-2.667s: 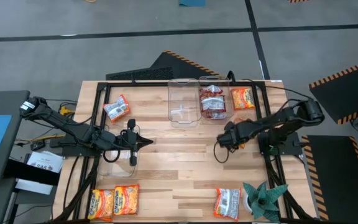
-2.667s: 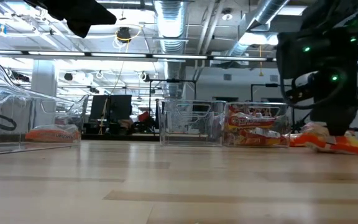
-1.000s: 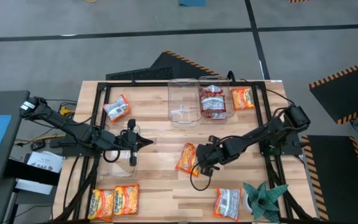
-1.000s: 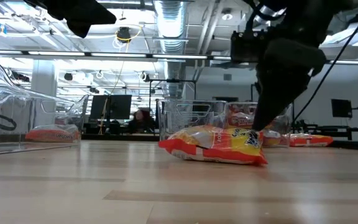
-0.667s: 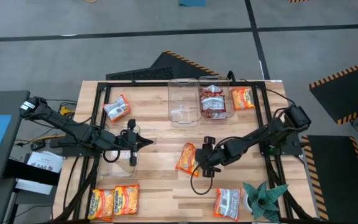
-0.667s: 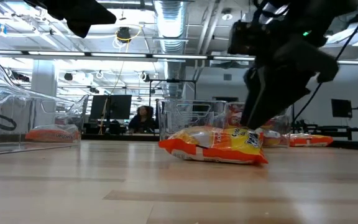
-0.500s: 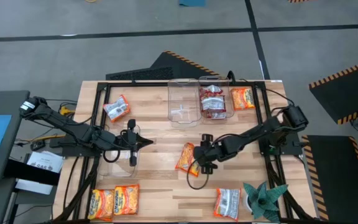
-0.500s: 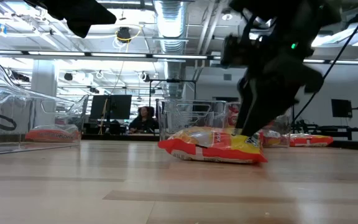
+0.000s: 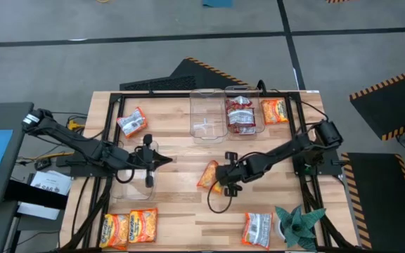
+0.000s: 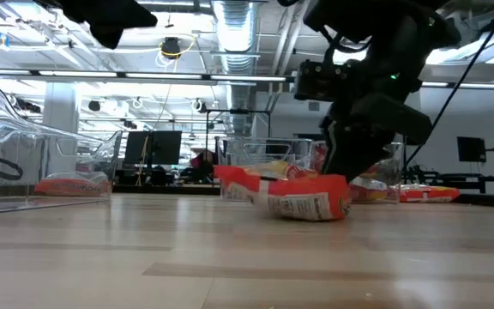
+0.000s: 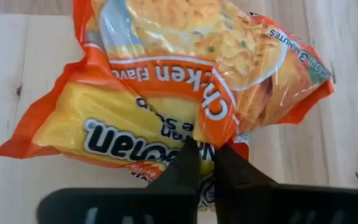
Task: Sort Maruchan noodles
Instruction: Put the orange noodle pack into the top left transparent bin, then adjust the top right transparent bin on the table
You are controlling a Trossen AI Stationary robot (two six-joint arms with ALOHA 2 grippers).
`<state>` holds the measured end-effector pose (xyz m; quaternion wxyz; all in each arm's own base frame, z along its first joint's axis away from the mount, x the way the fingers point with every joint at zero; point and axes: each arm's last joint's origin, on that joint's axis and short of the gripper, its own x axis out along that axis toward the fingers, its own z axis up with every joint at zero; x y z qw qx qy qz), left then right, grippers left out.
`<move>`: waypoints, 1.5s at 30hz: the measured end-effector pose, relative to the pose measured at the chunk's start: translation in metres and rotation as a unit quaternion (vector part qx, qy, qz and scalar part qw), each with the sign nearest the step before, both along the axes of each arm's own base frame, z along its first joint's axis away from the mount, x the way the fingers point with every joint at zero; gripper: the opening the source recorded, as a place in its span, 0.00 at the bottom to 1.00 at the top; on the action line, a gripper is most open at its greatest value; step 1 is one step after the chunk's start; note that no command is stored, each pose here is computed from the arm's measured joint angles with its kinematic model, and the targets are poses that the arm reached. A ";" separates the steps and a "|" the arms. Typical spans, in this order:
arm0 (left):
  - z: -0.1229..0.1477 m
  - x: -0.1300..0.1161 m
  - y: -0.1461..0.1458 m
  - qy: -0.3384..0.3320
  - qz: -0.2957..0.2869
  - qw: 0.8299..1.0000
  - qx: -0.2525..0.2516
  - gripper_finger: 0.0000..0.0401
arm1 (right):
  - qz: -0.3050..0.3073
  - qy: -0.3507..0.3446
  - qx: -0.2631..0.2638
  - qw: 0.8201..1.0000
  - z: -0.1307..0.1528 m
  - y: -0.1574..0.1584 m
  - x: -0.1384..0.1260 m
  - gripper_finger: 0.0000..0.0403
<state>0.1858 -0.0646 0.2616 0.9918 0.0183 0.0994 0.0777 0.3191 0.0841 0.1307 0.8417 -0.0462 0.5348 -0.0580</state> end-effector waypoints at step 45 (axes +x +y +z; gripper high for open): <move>0.016 -0.036 -0.001 -0.025 0.027 0.999 0.020 0.00 | -0.253 -0.296 -0.107 0.915 0.117 -0.142 -0.002 0.52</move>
